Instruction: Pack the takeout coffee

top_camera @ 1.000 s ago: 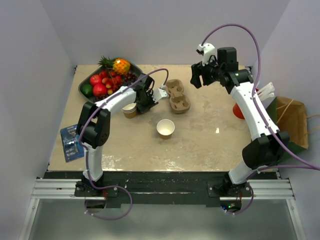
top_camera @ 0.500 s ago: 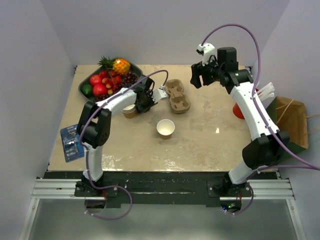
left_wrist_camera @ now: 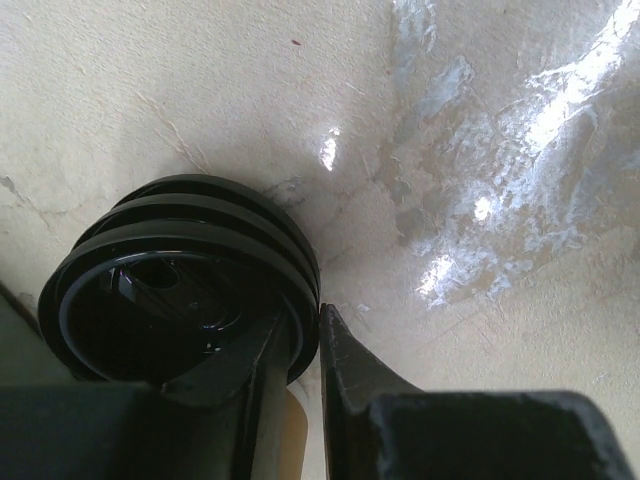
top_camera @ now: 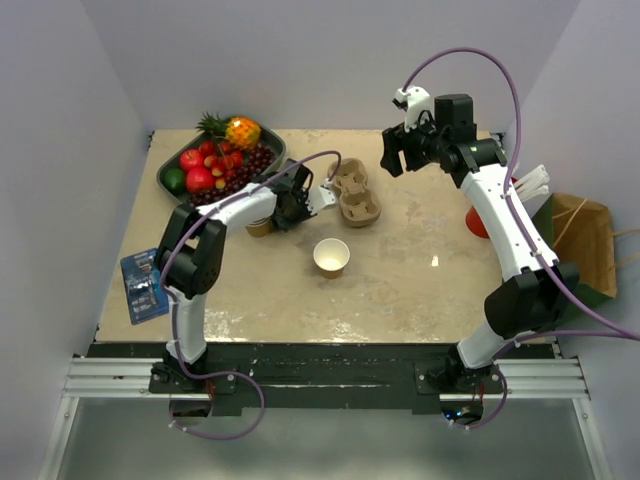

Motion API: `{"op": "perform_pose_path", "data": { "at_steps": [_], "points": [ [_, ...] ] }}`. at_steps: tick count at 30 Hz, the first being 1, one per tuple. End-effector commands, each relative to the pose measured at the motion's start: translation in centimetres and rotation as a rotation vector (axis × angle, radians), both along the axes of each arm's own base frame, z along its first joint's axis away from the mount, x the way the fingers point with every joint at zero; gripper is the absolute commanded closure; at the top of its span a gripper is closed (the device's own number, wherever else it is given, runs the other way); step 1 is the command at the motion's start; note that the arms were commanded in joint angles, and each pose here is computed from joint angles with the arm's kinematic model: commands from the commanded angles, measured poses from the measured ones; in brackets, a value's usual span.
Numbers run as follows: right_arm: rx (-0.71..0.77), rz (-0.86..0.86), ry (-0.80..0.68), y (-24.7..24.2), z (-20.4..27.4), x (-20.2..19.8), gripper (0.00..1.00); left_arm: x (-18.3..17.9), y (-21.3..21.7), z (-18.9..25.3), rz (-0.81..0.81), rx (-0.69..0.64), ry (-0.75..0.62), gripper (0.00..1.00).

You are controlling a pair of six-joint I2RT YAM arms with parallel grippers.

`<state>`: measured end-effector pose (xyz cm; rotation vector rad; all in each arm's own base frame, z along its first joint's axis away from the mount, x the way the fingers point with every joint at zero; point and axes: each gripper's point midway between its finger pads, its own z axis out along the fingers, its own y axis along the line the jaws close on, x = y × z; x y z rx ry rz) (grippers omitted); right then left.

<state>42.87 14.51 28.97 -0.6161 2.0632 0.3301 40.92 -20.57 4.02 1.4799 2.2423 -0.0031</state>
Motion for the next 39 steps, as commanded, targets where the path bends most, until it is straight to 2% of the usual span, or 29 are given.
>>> {"op": "perform_pose_path", "data": {
  "at_steps": [1,8,11,20,23,26,27,30,32,35,39],
  "points": [
    [0.034,0.012,-0.041,0.5,1.5,0.0,0.28,1.2,-0.7,4.1,0.01,-0.052,-0.094,0.78],
    [0.041,0.01,-0.038,0.5,1.5,0.1,0.27,1.2,-1.5,5.8,0.038,-0.115,-0.084,0.78],
    [0.041,0.011,-0.037,0.6,1.5,0.2,0.27,1.5,-2.3,6.7,0.047,-0.163,-0.073,0.82],
    [0.041,0.011,-0.039,0.7,1.5,0.3,0.27,1.5,-2.6,8.3,0.061,-0.191,-0.049,0.92],
    [0.038,0.01,-0.042,0.5,1.6,0.2,0.27,1.4,-2.9,11.1,0.081,-0.27,-0.054,0.93],
    [0.04,0.03,-0.037,0.7,1.6,-0.1,0.27,-0.2,-3.9,15.0,0.021,-0.431,0.0,0.93],
    [0.041,0.036,-0.032,0.8,1.6,-0.3,0.27,-1.6,-4.9,17.0,-0.04,-0.528,0.03,0.93],
    [0.073,0.102,-0.013,1.8,1.7,-1.0,0.26,-4.2,-5.5,20.5,-0.148,-0.709,0.084,0.95],
    [0.103,0.165,-0.003,2.7,1.9,-1.6,0.23,-5.9,-5.6,20.7,-0.227,-0.768,0.121,0.98],
    [0.17,0.354,0.025,5.0,2.0,-3.9,0.18,-8.9,-6.6,21.9,-0.341,-0.874,0.186,0.97],
    [0.268,0.528,0.041,7.0,1.9,-6.7,0.14,-11.3,-6.9,21.8,-0.439,-0.934,0.26,0.95]
  ]
}}
